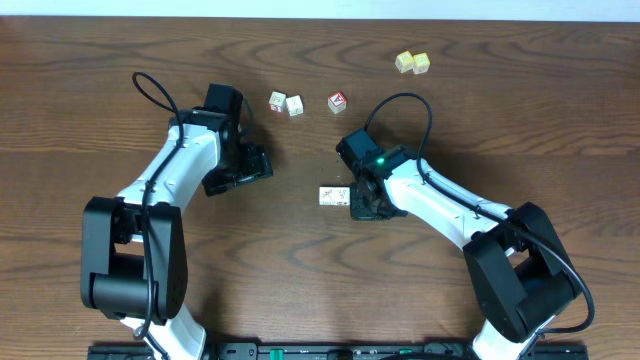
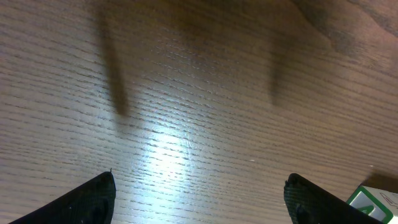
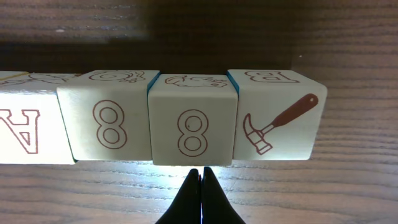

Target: Lift 5 blocks

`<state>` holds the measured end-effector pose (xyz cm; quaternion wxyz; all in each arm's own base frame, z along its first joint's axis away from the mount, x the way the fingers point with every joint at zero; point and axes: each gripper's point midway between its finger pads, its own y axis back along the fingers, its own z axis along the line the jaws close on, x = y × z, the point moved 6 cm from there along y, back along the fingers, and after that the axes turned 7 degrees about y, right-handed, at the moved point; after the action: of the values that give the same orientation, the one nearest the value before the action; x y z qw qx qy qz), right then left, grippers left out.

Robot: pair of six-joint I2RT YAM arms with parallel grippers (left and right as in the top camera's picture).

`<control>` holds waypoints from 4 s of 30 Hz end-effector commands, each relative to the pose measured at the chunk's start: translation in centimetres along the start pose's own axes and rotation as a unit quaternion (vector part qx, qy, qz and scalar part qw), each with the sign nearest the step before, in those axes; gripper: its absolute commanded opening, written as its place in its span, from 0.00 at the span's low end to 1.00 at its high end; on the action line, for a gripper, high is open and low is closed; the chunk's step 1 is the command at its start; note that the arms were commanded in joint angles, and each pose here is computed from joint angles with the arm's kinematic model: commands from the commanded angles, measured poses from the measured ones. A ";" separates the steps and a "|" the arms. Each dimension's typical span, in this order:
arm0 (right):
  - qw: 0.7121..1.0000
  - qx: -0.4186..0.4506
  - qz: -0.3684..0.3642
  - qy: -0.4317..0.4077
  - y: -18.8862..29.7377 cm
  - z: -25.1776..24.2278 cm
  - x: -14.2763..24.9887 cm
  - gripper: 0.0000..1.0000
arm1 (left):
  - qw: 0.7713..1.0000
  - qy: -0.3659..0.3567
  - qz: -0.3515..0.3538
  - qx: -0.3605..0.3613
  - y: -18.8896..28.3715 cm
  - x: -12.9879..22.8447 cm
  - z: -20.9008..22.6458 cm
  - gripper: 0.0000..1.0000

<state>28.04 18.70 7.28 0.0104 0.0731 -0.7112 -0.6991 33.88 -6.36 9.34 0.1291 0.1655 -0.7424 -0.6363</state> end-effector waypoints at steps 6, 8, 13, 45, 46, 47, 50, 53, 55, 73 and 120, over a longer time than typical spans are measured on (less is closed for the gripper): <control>1.000 0.012 -0.008 -0.001 0.1 -0.1 0.0 0.01 | 1.000 -0.006 0.005 -0.007 -0.4 0.2 0.2 0.87; 1.000 0.014 -0.009 -0.002 0.1 -0.2 0.0 0.01 | 1.000 -0.006 0.005 -0.007 -0.4 0.2 0.2 0.87; 1.000 0.016 -0.011 -0.002 0.1 -0.2 0.0 0.01 | 1.000 -0.006 0.005 -0.007 -0.4 0.2 0.2 0.87; 1.000 0.014 -0.019 0.001 0.1 -0.1 -0.3 0.01 | 1.000 -0.006 0.005 -0.007 -0.4 0.2 0.2 0.88; 1.000 0.014 -0.019 0.001 0.1 -0.2 -0.3 0.01 | 1.000 -0.006 0.005 -0.007 -0.4 0.2 0.2 0.87; 1.000 0.014 -0.019 0.001 0.1 -0.1 -0.3 0.01 | 1.000 -0.006 0.005 -0.007 -0.4 0.2 0.2 0.87; 1.000 0.014 -0.020 0.001 0.1 -0.1 -0.4 0.01 | 1.000 -0.006 0.005 -0.007 -0.4 0.2 0.2 0.87; 1.000 0.015 -0.021 0.002 0.1 -0.2 -0.4 0.01 | 1.000 -0.006 0.005 -0.007 -0.4 0.2 0.2 0.87; 1.000 0.015 -0.021 0.003 0.1 -0.2 -0.4 0.01 | 1.000 -0.006 0.005 -0.007 -0.4 0.2 0.2 0.87; 1.000 0.011 -0.018 0.005 0.1 0.0 -0.3 0.01 | 1.000 -0.006 0.005 -0.007 -0.4 0.2 0.2 0.87; 0.979 -0.160 -0.021 -0.124 -0.2 -9.9 -1.7 0.01 | 0.994 -0.039 0.064 0.081 -1.8 2.9 -2.3 0.08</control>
<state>31.19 9.10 8.09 -0.0833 0.0089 -0.5915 -0.8019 33.05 -8.75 8.60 0.1275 0.1253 -0.7975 -0.5762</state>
